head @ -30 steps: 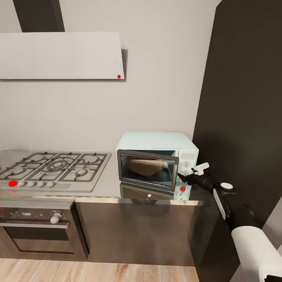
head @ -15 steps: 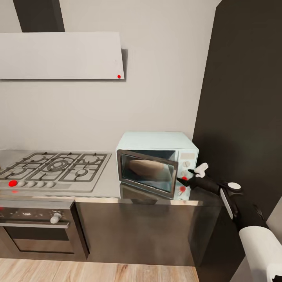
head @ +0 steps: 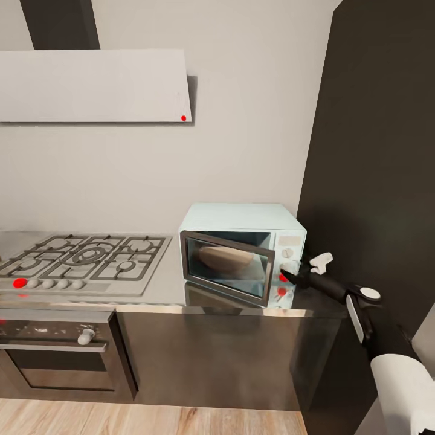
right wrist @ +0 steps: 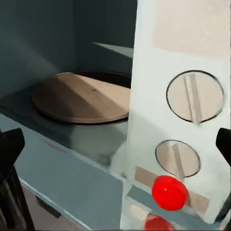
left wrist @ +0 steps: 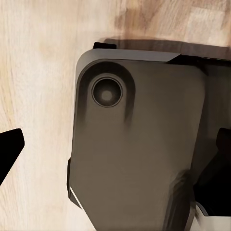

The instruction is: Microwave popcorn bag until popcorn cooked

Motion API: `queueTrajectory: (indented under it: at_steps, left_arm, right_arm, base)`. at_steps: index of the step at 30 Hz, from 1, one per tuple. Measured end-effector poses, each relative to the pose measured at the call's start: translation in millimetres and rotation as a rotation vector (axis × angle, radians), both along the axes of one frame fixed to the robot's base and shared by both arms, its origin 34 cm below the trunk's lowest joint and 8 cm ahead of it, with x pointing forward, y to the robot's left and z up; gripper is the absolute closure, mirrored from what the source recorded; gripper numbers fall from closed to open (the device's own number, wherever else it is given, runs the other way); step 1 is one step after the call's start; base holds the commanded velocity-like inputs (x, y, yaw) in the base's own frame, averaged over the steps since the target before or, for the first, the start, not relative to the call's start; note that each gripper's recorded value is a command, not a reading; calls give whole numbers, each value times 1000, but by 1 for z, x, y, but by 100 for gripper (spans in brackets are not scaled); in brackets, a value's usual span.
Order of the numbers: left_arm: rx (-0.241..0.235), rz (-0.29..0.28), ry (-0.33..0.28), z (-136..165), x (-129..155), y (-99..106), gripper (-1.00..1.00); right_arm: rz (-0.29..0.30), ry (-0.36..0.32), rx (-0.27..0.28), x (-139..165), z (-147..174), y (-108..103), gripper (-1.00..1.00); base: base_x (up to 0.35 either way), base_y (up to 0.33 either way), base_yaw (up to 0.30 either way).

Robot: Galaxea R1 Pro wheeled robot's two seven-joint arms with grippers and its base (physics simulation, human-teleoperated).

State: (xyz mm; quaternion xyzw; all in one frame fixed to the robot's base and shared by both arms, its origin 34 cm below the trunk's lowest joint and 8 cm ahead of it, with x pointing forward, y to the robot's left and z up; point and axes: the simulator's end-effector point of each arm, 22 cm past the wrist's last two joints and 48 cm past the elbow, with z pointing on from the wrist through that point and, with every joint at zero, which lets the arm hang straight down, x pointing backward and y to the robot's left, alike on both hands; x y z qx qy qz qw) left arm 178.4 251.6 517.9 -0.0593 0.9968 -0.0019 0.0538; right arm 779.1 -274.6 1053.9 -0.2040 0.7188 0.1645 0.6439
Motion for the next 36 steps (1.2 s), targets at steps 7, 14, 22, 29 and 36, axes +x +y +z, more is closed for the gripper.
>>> queueTrajectory:
  at_steps: [7,14,22,29,36]
  left_arm:
    - [0,0,0,0,0,0,-100]
    - [0,0,0,0,0,0,-100]
    - [0,0,0,0,0,0,-100]
    - [0,0,1,0,-1,0,-100]
    - [-1,0,1,0,-1,-1,-100]
  right_arm:
    - [-56,-17,18,3,7,-22,-100]
    - [-100,9,-32,11,-10,-9,-100]
    - [-46,10,-35,13,-20,55,-100]
    - [-8,63,-20,8,-43,67,-100]
    - [80,85,-12,-3,-49,84,-100]
  base:
    - [0,0,0]
    - [0,0,0]
    - [0,0,0]
    - [0,0,0]
    - [-35,44,0]
